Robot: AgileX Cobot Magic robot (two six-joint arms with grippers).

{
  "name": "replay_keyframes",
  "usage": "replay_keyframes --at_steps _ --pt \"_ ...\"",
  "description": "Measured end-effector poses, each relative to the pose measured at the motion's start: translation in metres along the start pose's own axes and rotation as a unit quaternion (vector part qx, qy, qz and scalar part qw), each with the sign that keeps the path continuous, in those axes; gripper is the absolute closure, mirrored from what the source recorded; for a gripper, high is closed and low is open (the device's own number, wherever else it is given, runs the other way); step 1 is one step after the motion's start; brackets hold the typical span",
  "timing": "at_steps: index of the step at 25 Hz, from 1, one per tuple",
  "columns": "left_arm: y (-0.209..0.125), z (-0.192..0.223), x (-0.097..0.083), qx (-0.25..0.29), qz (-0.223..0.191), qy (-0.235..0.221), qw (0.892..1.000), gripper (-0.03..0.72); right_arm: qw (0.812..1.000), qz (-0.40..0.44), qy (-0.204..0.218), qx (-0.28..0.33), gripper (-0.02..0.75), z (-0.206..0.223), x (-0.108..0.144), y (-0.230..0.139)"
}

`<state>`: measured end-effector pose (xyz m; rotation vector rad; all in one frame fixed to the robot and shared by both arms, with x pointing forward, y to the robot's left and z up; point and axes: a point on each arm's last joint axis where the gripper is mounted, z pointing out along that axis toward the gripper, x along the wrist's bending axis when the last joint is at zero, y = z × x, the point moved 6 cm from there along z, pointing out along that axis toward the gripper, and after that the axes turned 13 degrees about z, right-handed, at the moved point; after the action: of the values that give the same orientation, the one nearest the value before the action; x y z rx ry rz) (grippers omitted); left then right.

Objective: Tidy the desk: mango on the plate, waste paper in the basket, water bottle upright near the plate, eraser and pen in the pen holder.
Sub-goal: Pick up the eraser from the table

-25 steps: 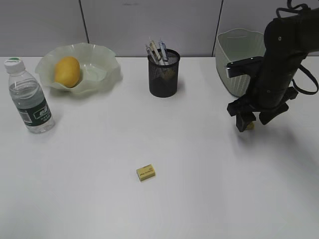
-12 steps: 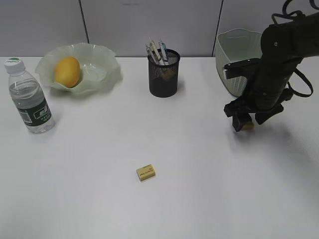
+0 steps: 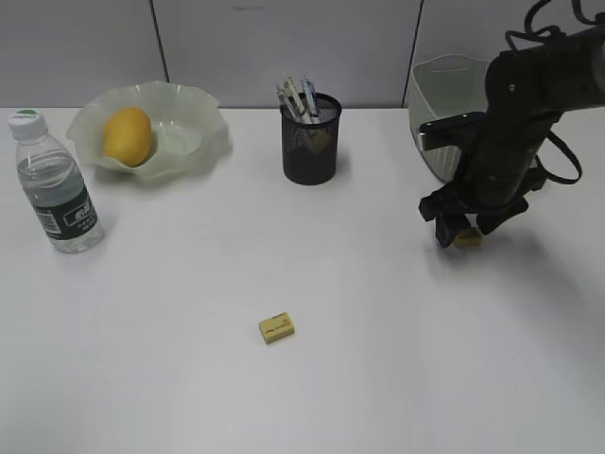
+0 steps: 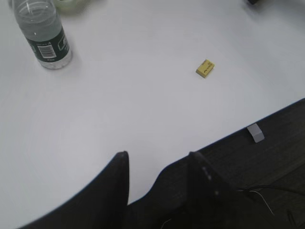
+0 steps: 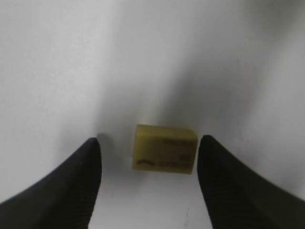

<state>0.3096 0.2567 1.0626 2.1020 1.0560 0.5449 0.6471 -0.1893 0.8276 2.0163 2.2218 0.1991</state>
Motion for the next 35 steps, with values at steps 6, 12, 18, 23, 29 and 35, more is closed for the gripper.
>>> replay_keyframes --at_steps 6,12,18,23,29,35 --pt "0.0000 0.0000 0.0000 0.000 0.000 0.000 1.000 0.379 1.000 0.013 -0.002 0.005 0.287 -0.0018 0.0005 0.0049" --pt "0.0001 0.0000 -0.0012 0.000 -0.002 -0.004 1.000 0.379 1.000 0.015 -0.006 0.022 0.300 0.0004 -0.0005 -0.0002" --pt "0.0001 0.0000 -0.0012 0.000 -0.002 -0.004 1.000 0.379 1.000 0.014 -0.008 0.027 0.316 0.0003 -0.0010 -0.0016" --pt "0.0001 0.0000 -0.0012 0.000 -0.002 -0.004 1.000 0.379 1.000 0.014 -0.008 0.027 0.335 0.0005 -0.0011 -0.0018" --pt "0.0001 0.0000 -0.0012 0.000 -0.002 -0.004 1.000 0.379 0.999 0.017 -0.010 0.026 0.335 0.0021 -0.0013 -0.0007" --pt "-0.0001 0.0000 -0.0012 0.000 -0.002 -0.004 1.000 0.380 0.999 0.023 -0.010 0.025 0.277 0.0022 -0.0011 0.0006"
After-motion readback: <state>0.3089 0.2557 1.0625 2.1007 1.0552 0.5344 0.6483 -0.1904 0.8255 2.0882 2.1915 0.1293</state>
